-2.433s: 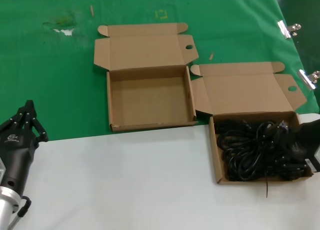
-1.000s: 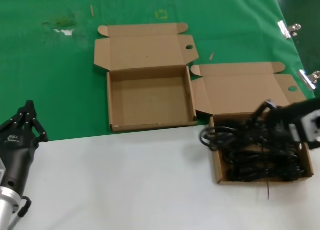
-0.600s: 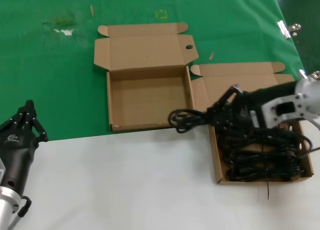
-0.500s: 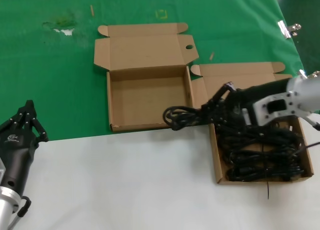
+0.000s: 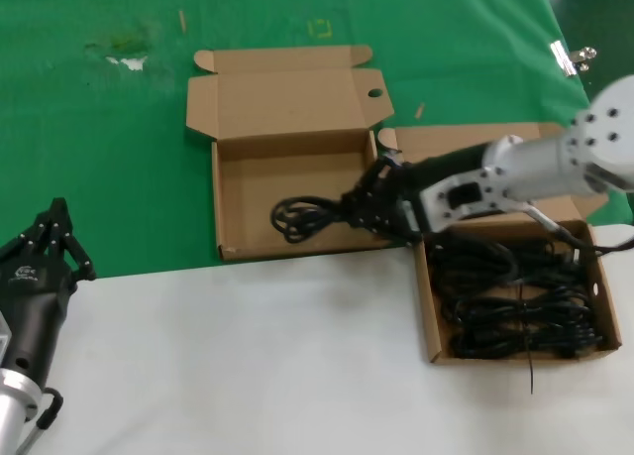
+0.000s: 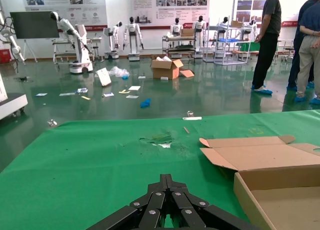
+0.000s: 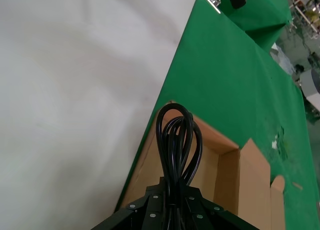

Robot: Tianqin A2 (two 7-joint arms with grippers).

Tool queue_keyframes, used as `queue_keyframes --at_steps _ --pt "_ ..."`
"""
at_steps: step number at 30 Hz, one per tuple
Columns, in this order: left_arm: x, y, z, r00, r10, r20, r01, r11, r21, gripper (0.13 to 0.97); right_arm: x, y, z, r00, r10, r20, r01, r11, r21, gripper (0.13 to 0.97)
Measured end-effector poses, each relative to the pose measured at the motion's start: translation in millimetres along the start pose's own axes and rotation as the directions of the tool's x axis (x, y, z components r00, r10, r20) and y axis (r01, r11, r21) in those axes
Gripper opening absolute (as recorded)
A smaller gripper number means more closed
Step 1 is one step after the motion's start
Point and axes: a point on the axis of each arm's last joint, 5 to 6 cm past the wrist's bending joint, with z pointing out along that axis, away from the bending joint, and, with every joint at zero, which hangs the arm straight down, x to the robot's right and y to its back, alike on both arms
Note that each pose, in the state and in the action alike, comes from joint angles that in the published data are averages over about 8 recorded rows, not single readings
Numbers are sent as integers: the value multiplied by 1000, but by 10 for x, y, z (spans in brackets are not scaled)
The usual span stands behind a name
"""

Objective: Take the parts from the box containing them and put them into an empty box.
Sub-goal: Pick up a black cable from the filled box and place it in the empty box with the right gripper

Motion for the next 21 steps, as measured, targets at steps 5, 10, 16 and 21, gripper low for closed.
queue_keyframes --at_steps 5,10,16,21 --pt "0 0 0 1000 0 0 0 1000 0 140 108 5 230 1000 -18 -6 18 1000 2 176" --pt "0 0 0 1000 0 0 0 1000 0 140 213 35 448 999 -31 -16 31 1000 -5 176" --pt "0 0 0 1000 0 0 0 1000 0 140 310 80 695 998 -45 -40 43 998 -37 176" --pt "0 0 0 1000 0 0 0 1000 0 140 325 86 852 997 -53 -63 49 996 -75 176"
